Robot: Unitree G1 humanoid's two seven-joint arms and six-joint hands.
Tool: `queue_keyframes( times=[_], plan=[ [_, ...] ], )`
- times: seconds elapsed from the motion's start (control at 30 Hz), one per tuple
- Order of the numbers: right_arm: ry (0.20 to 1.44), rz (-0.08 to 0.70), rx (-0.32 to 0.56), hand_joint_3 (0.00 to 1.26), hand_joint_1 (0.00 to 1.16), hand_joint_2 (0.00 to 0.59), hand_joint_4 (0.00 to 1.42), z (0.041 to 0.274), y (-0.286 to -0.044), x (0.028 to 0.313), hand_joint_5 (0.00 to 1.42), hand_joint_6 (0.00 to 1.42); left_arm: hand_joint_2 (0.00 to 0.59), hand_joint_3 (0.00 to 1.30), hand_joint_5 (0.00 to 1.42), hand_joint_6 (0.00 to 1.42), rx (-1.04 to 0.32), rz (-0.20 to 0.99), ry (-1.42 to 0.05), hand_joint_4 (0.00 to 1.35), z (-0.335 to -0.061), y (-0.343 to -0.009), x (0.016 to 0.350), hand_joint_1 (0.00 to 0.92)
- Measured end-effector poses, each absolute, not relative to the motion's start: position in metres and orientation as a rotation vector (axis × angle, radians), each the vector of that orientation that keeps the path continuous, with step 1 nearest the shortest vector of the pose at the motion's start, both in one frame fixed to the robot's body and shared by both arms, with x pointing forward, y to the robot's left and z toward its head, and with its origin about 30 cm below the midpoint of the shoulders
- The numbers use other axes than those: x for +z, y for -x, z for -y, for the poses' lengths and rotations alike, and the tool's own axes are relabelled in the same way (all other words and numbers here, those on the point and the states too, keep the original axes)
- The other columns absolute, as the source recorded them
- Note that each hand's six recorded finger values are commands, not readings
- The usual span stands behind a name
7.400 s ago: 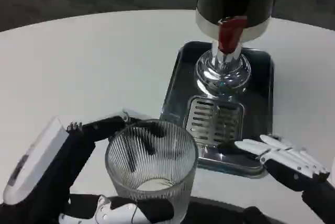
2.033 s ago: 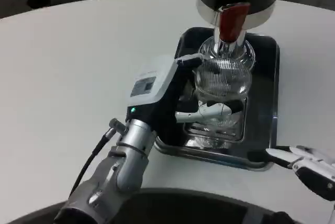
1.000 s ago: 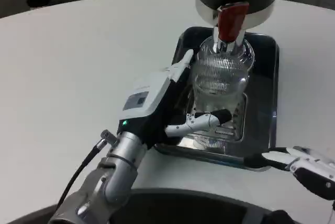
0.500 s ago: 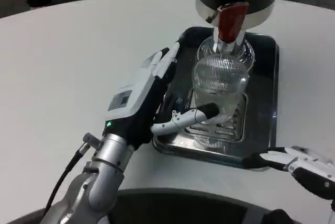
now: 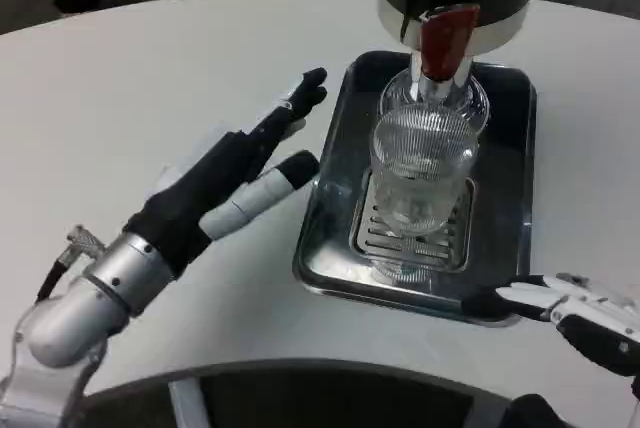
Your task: Grasp the cup under the faucet to collect the drink, then remove the cup.
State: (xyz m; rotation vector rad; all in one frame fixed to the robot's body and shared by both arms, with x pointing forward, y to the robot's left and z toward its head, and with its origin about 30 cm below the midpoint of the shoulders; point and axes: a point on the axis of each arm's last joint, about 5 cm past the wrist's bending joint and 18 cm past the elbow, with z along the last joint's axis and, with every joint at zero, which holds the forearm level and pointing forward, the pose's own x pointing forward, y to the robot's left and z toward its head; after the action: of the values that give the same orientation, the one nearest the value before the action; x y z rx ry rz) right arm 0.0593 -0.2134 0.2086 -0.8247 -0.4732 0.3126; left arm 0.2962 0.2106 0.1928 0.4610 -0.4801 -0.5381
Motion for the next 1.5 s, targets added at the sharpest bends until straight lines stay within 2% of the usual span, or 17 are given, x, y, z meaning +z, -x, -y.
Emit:
queue_keyframes(
  times=[0.27,0.47,0.67,0.9,1.13,1.5],
  plan=[
    [0.821,0.466,0.306,0.29,0.55,0.517,0.22,0.214,-0.061,0.208,0.15,0.06,0.0,0.0,0.0,0.0,-0.822,0.389,-0.312,0.0,-0.262,-0.318,0.235,0.026],
    [0.822,0.463,0.304,0.29,0.55,0.522,0.22,0.214,-0.061,0.208,0.15,0.06,0.0,0.0,0.0,0.0,-0.897,0.33,-0.183,0.0,-0.287,-0.328,0.251,0.04],
    [0.823,0.462,0.302,0.29,0.56,0.524,0.22,0.214,-0.061,0.208,0.16,0.06,0.0,0.0,0.0,0.0,-0.988,0.289,-0.069,0.0,-0.3,-0.335,0.266,0.045],
    [0.822,0.461,0.301,0.29,0.56,0.525,0.22,0.214,-0.061,0.208,0.16,0.07,0.0,0.0,0.0,0.0,-1.048,0.258,0.044,0.0,-0.298,-0.341,0.266,0.04],
    [0.822,0.455,0.298,0.29,0.56,0.525,0.22,0.214,-0.061,0.208,0.16,0.07,0.0,0.0,0.0,0.0,-1.1,0.255,0.073,0.0,-0.276,-0.351,0.264,0.034],
    [0.825,0.446,0.289,0.29,0.56,0.525,0.22,0.215,-0.061,0.208,0.16,0.08,0.0,0.0,0.0,0.0,-1.127,0.34,0.073,0.0,-0.244,-0.363,0.285,0.023]
  ],
)
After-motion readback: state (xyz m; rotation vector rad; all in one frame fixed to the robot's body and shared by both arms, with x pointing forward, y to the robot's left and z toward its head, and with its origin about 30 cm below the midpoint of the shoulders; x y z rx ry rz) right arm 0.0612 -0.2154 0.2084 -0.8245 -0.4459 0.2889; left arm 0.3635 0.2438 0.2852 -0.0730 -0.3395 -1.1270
